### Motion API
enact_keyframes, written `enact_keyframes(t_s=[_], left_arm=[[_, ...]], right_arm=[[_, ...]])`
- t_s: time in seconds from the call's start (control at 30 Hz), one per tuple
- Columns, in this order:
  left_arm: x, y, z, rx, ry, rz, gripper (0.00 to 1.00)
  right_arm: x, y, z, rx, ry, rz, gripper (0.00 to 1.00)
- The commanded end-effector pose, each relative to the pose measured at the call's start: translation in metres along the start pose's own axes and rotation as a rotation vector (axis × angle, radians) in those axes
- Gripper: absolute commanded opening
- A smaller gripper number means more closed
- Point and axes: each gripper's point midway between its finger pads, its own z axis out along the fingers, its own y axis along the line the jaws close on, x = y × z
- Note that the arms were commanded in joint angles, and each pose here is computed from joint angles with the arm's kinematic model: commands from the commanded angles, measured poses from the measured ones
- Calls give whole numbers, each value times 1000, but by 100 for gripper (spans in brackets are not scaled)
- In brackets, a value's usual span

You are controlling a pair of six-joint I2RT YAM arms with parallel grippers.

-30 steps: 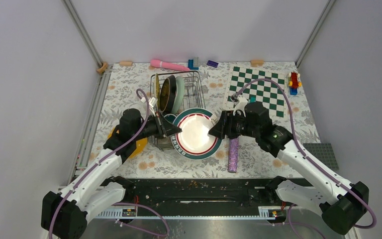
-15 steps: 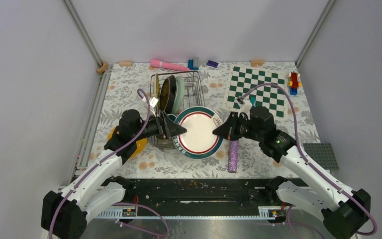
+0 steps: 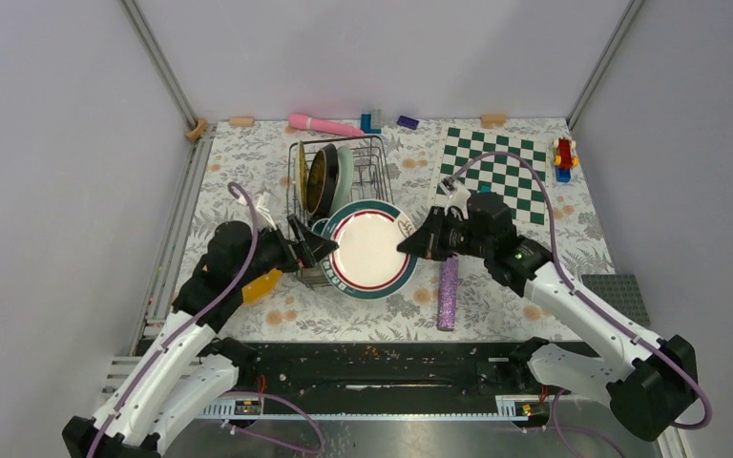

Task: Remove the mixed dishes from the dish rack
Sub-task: Pick up the plate from the dish rack, then move the distractor to the center of the board.

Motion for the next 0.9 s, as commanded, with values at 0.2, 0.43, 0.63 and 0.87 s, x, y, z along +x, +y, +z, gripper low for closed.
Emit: enact_keyframes(t_s=[0.2, 0.43, 0.63, 0.87], left_arm=[[-53, 80, -104, -546, -523, -113, 99], [-52, 89, -117, -593, -563, -136, 99], [-52, 90, -102, -616, -503, -120, 99], [-57, 84, -80, -576, -455, -81, 99]], right_arm=[[-62, 47, -10, -68, -132, -3, 0], [-96, -44, -57, 170, -334, 203, 0], [-88, -150, -121, 467, -517, 417, 0], [-34, -232, -148, 730, -561, 631, 0]])
